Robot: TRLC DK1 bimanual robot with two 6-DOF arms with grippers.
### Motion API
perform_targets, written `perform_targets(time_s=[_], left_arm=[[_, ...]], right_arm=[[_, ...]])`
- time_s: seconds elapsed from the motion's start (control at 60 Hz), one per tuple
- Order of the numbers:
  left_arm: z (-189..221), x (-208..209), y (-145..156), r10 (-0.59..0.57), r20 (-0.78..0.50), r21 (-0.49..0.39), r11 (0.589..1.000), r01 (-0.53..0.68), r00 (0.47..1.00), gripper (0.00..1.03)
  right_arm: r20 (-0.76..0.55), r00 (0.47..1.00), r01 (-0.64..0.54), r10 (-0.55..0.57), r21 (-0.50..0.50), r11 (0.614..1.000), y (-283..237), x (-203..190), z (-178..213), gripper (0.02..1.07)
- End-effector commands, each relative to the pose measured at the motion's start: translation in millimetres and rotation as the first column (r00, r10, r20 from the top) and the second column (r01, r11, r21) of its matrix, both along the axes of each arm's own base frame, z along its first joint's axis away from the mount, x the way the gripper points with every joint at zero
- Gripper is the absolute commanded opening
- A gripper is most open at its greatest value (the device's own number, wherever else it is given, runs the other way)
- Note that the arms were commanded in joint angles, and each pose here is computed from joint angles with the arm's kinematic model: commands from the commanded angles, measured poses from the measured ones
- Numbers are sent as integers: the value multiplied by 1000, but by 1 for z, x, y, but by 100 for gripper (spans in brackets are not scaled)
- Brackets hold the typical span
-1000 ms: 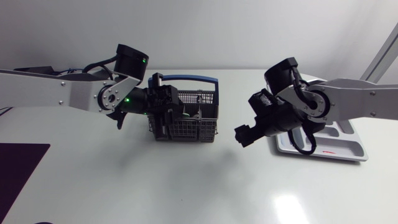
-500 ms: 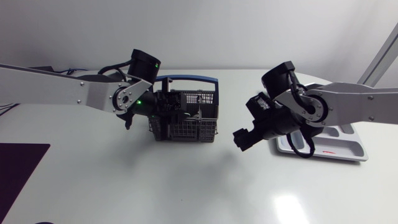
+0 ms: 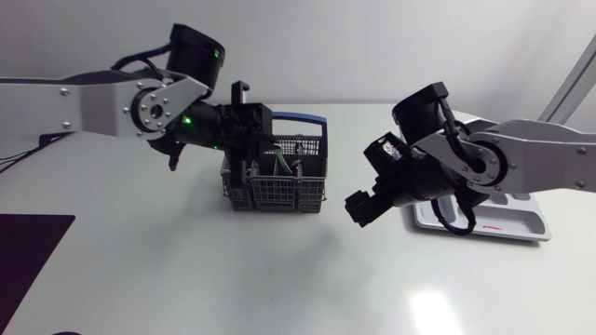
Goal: Unload the cutlery basket into the drawer organizer.
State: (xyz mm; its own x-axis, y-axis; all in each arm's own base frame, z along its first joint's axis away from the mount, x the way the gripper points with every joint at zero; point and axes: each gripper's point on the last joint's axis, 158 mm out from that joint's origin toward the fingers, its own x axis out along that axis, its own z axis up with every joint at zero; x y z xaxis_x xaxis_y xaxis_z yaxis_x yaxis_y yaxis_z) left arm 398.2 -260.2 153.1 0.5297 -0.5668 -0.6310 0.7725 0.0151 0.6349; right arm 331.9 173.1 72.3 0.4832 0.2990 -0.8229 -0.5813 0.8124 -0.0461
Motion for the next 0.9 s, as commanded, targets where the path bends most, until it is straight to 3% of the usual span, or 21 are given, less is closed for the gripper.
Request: perform_targets(time_s=[0.0,0.2,0.383,0.55,0.75,0.883], left_arm=[[45,-7,1,6,67,-50,999,-2,998,3],[72,-36,9,51,0,-113,992,-51,999,3],[57,-53,6,155,-217,-171,966,-194,964,3],[24,-67,-3,230,-413,-161,934,-319,881,3],[7,-68,-8,300,-560,-158,876,-455,772,3],[-13,-74,-15,313,-671,-115,852,-511,672,3]], right_arm=[[10,999,-44,44,-23,999,1,-12,-3,97],[81,992,-93,93,-9,996,8,-21,15,100],[164,979,-122,118,13,992,12,-25,35,100],[210,962,-186,177,24,982,32,-36,48,100],[288,923,-264,255,-8,964,63,-45,55,100],[338,895,-295,291,-41,955,81,-46,55,99]])
